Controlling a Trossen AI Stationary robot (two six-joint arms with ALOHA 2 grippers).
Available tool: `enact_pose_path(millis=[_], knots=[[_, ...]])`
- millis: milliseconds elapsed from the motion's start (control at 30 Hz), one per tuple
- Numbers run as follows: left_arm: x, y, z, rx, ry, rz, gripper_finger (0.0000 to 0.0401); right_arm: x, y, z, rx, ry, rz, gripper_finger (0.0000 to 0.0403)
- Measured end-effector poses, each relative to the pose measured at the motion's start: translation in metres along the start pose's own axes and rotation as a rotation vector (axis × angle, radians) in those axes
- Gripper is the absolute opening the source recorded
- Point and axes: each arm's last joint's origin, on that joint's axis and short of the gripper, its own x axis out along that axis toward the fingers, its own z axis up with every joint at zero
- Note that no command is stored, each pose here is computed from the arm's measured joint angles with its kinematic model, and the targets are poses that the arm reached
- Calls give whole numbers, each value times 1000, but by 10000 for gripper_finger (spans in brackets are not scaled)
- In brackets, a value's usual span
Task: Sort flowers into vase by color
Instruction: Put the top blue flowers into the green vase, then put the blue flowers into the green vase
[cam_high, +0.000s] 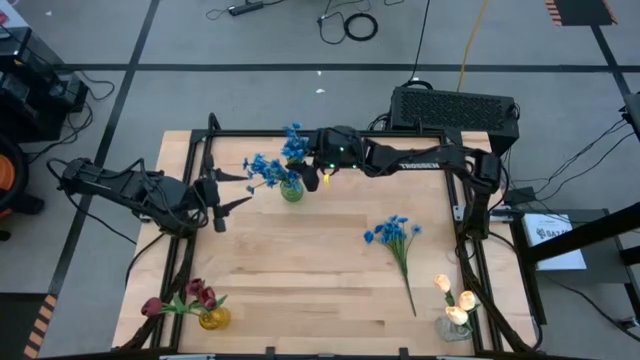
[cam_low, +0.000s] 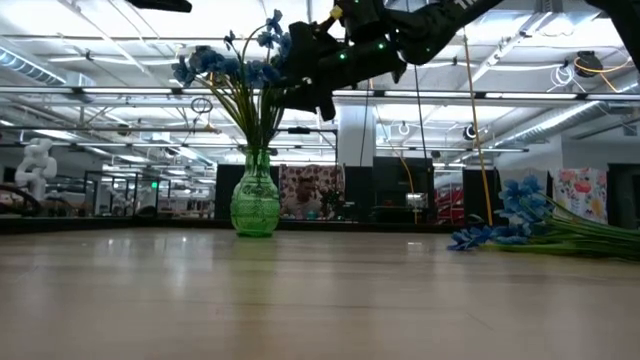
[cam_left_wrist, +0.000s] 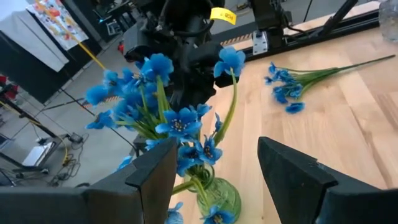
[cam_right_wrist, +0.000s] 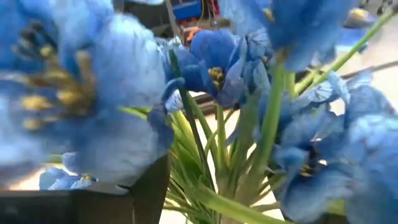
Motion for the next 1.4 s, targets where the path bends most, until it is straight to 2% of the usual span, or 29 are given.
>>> enact_pose_path(millis=[400, 533, 800, 1033, 1200, 1333, 1400], knots=[[0, 0, 1, -46, -8, -3, 230, -5, -3, 37, -85, 34, -61, 276], [0, -1, -2, -46, 12, -7, 230, -8, -5, 40, -71, 133, -72, 284], [0, -1, -2, -45, 14, -7, 230, -12, 10, 59, -81, 171, -30, 293], [0, -1, -2, -44, 14, -8, 230, -25, 18, 97, -144, 138, -80, 293], [0, -1, -2, -44, 14, -8, 230, -31, 21, 108, -142, 164, -82, 293], [0, -1, -3, -40, 21, -9, 230, -47, 30, 121, -126, 220, -94, 293], [0, -1, -3, -38, 25, -10, 230, -61, 42, 127, -129, 261, -134, 293]])
